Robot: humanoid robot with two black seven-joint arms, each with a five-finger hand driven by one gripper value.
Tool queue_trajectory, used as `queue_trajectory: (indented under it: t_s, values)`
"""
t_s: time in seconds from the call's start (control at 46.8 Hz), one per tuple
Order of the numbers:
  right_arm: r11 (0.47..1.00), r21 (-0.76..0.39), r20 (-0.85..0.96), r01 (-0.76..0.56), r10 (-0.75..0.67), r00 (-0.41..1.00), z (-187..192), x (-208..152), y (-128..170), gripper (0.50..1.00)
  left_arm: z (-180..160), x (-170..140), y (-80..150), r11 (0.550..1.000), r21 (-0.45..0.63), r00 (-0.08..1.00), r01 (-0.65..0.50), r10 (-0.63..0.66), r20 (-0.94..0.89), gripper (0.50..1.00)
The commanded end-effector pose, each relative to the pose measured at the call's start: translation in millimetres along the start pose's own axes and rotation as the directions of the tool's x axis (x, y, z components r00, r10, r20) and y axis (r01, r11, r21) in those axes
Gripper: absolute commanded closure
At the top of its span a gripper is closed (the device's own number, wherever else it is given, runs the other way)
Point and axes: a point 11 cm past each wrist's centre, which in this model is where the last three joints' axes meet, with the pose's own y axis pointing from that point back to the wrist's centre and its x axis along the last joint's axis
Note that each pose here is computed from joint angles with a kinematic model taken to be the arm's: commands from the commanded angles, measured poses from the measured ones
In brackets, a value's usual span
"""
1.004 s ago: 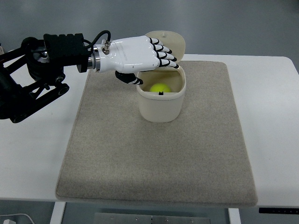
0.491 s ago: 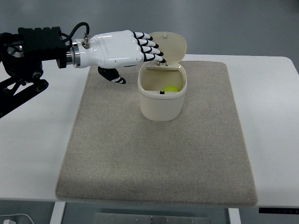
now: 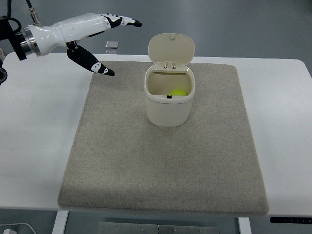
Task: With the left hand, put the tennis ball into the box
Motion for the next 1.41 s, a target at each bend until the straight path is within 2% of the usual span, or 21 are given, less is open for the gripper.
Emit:
queue_trajectory:
  t_s: [0.0,0.235,0.342,0.556,0.791,1.004,1.09,1.239,1.389]
  values:
    - [1.000,0.000,-0.001,0.000,0.000,1.000,-0.1,0.1,0.0,0.560,-14.9,4.7,9.5,0.998,0.039,0.990,-0.045,0.049,-0.132,0.506]
    - [1.000,0.000,0.001,-0.001,0.001,1.000,-0.1,0.1,0.0,0.562,-54.4,10.4,37.3,0.991,0.115,0.859,-0.066,0.115,-0.499,0.506]
    - [1.000,0.000,-0.001,0.000,0.000,1.000,-0.1,0.1,0.0,0.562,-72.6,14.3,51.0,0.985,0.141,0.745,-0.097,0.165,-0.646,0.506]
    - [1.000,0.000,0.001,0.001,-0.001,1.000,0.0,-0.4,0.0,0.562,-115.1,-4.7,72.4,0.957,0.279,0.458,-0.080,0.284,-0.843,0.506]
    - [1.000,0.000,0.000,0.001,-0.001,1.000,0.0,-0.4,0.0,0.562,-139.5,-36.4,80.8,0.938,0.341,0.190,-0.059,0.346,-0.919,0.506]
    - [1.000,0.000,-0.001,0.000,0.000,1.000,-0.1,0.1,0.0,0.562,-142.8,-47.2,85.4,0.940,0.330,0.016,-0.086,0.332,-0.943,0.506]
    - [1.000,0.002,-0.001,0.000,0.000,1.000,-0.9,0.1,-0.2,0.562,-140.8,-53.2,80.7,0.946,0.310,-0.061,-0.094,0.305,-0.950,0.506]
    - [1.000,0.000,-0.001,0.000,0.000,1.000,-0.1,0.1,0.0,0.562,-141.2,-52.9,81.2,0.942,0.312,-0.141,-0.121,0.295,-0.945,0.506]
    - [1.000,0.000,0.001,0.001,-0.001,1.000,0.0,-0.4,0.0,0.560,-140.4,-52.7,80.7,0.942,0.309,-0.156,-0.128,0.288,-0.945,0.504]
